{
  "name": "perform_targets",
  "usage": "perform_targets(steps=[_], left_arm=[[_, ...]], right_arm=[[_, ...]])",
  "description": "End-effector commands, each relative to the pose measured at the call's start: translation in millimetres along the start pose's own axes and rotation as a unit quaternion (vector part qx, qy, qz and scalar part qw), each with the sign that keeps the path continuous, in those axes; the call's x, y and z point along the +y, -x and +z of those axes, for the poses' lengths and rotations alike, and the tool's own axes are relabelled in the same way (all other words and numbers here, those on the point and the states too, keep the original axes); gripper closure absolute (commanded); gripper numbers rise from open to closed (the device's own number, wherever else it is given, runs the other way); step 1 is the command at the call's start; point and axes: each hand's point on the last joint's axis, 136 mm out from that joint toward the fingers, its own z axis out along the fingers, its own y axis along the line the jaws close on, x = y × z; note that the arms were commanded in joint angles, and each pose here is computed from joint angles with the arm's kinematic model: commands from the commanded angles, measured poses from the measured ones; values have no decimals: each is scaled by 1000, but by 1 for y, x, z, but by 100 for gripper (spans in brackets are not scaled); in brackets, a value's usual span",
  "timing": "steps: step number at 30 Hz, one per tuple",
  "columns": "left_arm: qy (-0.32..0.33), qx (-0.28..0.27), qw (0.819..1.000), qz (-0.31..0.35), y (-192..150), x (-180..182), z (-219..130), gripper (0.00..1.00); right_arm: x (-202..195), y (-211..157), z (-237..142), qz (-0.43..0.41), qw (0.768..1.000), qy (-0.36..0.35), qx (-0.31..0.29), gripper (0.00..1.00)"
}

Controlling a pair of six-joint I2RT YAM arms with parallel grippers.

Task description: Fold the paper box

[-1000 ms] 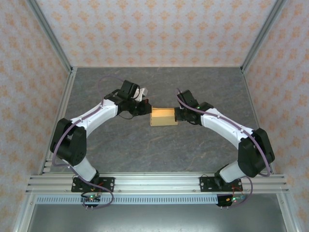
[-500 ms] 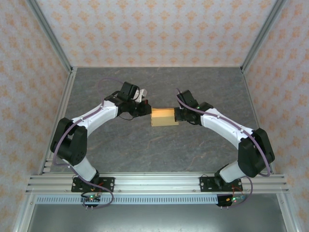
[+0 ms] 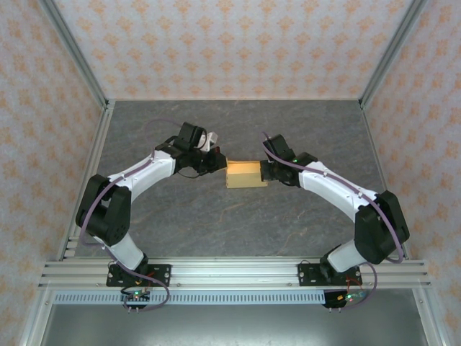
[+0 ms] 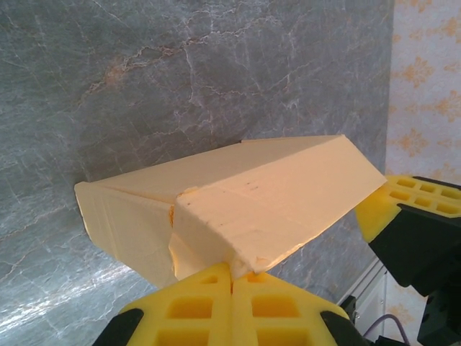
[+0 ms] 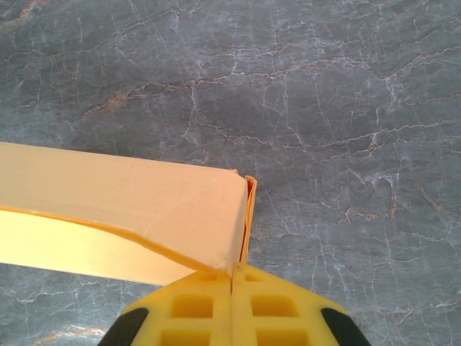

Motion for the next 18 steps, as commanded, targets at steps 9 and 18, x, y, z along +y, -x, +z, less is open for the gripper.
perform_targets(steps=[9, 18], left_arm=[[-48, -20, 996, -67, 12, 2, 5, 100], [-12, -23, 998, -59, 10, 13, 3, 100]], right_arm=[[-5, -15, 8, -16, 999, -19, 26, 100], [-6, -13, 7, -18, 999, -22, 24, 100]])
